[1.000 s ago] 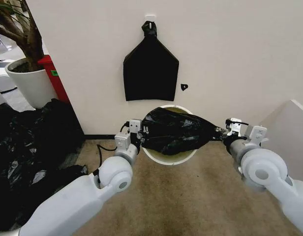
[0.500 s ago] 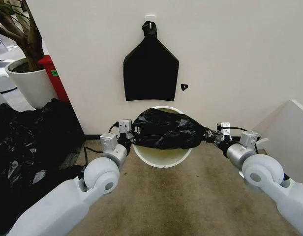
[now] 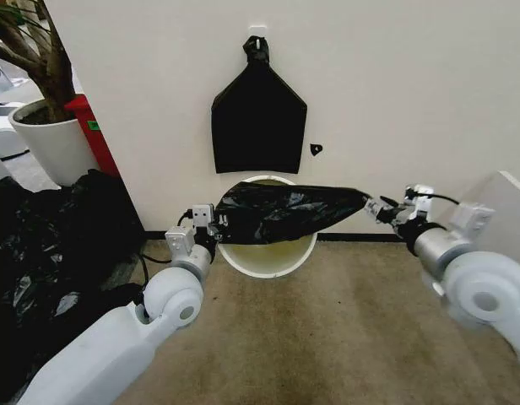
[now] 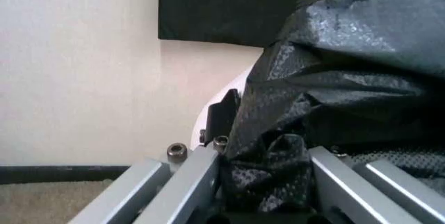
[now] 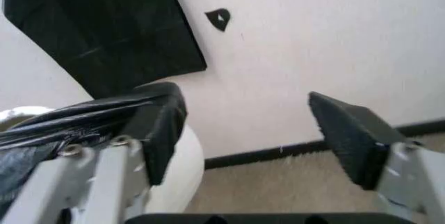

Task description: Place the garbage bag over the trash bin.

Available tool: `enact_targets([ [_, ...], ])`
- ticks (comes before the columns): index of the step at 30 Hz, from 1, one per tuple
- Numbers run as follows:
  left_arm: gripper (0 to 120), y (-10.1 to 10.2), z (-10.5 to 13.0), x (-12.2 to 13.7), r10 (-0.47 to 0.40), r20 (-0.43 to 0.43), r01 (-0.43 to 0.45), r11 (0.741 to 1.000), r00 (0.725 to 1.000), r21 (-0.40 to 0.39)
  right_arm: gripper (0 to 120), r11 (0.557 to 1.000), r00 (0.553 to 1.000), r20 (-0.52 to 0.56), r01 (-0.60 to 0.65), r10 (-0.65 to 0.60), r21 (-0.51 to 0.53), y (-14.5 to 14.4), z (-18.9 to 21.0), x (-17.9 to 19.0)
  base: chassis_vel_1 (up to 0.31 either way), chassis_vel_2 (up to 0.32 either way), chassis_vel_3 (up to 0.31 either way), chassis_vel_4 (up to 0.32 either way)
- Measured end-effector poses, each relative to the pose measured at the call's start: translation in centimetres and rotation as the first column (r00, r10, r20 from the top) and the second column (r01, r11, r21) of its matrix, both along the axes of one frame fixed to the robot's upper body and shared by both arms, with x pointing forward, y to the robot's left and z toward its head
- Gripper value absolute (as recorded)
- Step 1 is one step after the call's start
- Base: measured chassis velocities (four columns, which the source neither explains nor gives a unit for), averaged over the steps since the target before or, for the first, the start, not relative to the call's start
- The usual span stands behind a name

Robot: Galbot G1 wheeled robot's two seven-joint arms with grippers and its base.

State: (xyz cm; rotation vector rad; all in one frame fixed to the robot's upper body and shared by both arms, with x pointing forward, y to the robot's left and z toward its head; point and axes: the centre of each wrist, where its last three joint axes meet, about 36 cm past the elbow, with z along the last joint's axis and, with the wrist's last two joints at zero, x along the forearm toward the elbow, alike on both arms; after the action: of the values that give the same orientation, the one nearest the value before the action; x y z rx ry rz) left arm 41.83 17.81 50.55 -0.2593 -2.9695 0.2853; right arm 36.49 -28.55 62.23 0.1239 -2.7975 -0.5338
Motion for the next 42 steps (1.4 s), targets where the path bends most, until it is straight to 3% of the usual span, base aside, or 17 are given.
enact_targets([
  [5, 1, 0.1, 0.2, 0.0, -0.013, -0.004, 0.013, 1.0, 1.0, -0.018, 90, 0.998, 0.997, -0.068, -0.019, 0.023, 0.058, -0.3, -0.7, 0.1, 0.0, 0.0, 0.0, 0.0],
  [9, 1, 0.2, 0.2, 0.0, -0.021, -0.004, 0.02, 1.0, 1.0, -0.018, 98, 0.993, 0.99, -0.112, -0.07, 0.081, 0.099, -0.1, -1.2, -0.1, 0.0, 0.0, 0.0, 0.0],
  [13, 1, 0.4, 0.7, -0.1, -0.027, -0.002, 0.027, 0.999, 1.0, -0.033, 100, 0.97, 0.955, -0.205, -0.185, 0.215, 0.157, -1.4, -1.7, 0.1, 0.0, 0.0, 0.0, 0.0],
  [20, 1, 1.0, 0.9, -0.1, -0.029, -0.018, 0.028, 0.999, 0.999, -0.045, 100, 0.918, 0.898, -0.267, -0.27, 0.349, 0.291, -4.9, -1.1, 0.8, 0.0, 0.0, 0.0, 0.0],
  [25, 1, 1.5, 0.5, 0.3, -0.018, -0.043, 0.016, 0.999, 0.999, -0.045, 100, 0.912, 0.89, -0.257, -0.307, 0.376, 0.272, -5.7, -0.9, 0.0, 0.0, 0.0, 0.0, 0.0],
  [30, 1, 1.6, 0.5, 1.1, 0.023, -0.063, -0.026, 0.998, 0.998, -0.049, 100, 0.894, 0.881, -0.202, -0.379, 0.428, 0.241, -4.4, -1.0, -1.9, 0.0, 0.0, 0.0, 0.0],
  [33, 1, 1.3, 0.7, 1.3, 0.049, -0.07, -0.052, 0.997, 0.996, -0.051, 100, 0.904, 0.903, -0.182, -0.336, 0.389, 0.264, -1.6, -1.0, -3.4, 0.0, 0.0, 0.0, 0.0],
  [35, 1, 1.0, 0.8, 1.4, 0.057, -0.071, -0.061, 0.997, 0.996, -0.052, 100, 0.924, 0.935, -0.185, -0.239, 0.302, 0.299, 0.6, -0.6, -4.5, 0.0, 0.0, 0.0, 0.0],
  [37, 1, 0.8, 0.9, 1.4, 0.058, -0.071, -0.061, 0.997, 0.996, -0.051, 100, 0.919, 0.939, -0.197, -0.204, 0.281, 0.338, 1.3, -0.2, -5.0, 0.0, 0.0, 0.0, 0.0],
  [39, 1, 0.6, 0.9, 1.3, 0.057, -0.071, -0.06, 0.997, 0.996, -0.049, 100, 0.883, 0.927, -0.244, -0.154, 0.284, 0.443, 2.0, 0.4, -5.3, 0.0, 0.0, 0.0, 0.0],
  [42, 1, 0.3, 0.9, 1.2, 0.057, -0.069, -0.06, 0.997, 0.996, -0.046, 100, 0.864, 0.917, -0.303, -0.078, 0.258, 0.498, 2.6, 0.6, -5.3, 0.0, 0.0, 0.0, 0.0],
])
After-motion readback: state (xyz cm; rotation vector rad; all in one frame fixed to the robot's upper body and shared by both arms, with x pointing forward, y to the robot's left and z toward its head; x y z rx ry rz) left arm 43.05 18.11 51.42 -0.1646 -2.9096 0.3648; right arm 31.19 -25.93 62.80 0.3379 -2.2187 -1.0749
